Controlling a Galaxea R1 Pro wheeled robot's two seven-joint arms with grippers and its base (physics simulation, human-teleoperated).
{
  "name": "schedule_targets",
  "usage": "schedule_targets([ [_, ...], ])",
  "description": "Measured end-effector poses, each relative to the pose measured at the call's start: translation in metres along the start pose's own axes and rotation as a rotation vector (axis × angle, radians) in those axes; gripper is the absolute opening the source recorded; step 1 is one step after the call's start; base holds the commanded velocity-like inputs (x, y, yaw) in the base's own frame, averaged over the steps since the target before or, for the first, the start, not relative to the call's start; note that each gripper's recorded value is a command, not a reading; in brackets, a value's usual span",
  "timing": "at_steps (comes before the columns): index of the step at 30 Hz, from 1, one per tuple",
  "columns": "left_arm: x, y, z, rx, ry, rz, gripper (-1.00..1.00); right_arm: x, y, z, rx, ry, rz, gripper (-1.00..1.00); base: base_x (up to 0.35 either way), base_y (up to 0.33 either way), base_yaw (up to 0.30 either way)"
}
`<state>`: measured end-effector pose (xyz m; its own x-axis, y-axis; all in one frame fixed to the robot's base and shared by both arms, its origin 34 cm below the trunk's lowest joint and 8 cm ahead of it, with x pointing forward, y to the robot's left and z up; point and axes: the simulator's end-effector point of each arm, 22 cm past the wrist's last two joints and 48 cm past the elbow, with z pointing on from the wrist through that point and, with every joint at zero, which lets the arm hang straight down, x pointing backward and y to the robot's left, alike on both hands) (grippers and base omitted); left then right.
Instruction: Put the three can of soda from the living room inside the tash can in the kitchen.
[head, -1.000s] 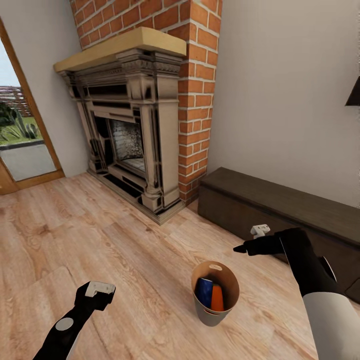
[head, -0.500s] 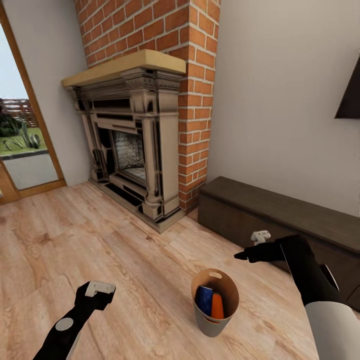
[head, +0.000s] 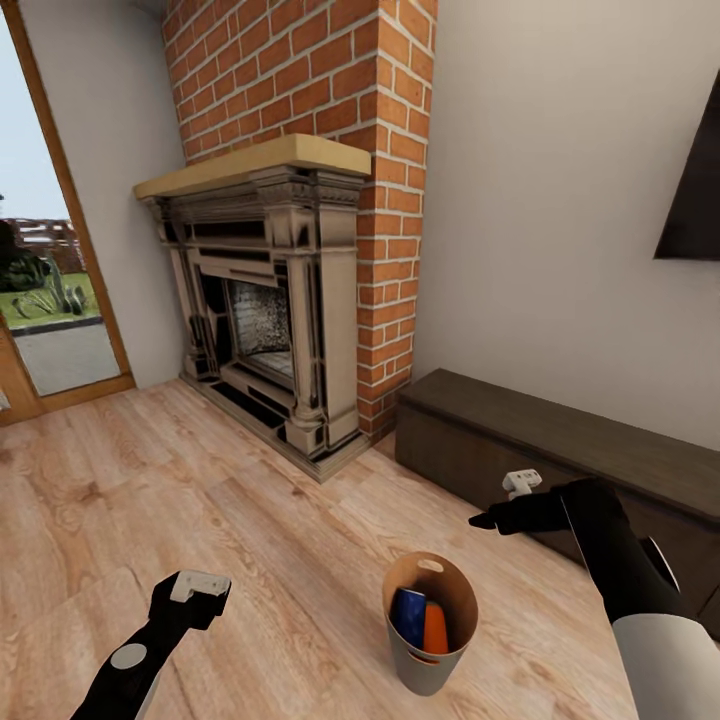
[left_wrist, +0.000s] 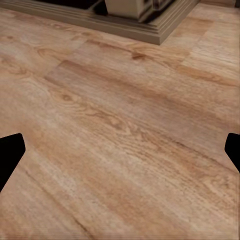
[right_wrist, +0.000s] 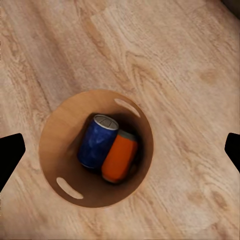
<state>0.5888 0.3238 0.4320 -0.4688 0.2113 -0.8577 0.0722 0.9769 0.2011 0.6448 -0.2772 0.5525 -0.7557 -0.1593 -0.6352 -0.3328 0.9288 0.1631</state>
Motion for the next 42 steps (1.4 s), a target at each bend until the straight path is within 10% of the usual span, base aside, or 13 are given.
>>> schedule_targets([
  [42, -0.081, 0.032, -0.023, -0.059, -0.002, 0.001, 1.00, -0.021, 0.016, -0.034, -0.023, 0.019, -0.080, 1.00, 0.000, 0.000, 0.000],
])
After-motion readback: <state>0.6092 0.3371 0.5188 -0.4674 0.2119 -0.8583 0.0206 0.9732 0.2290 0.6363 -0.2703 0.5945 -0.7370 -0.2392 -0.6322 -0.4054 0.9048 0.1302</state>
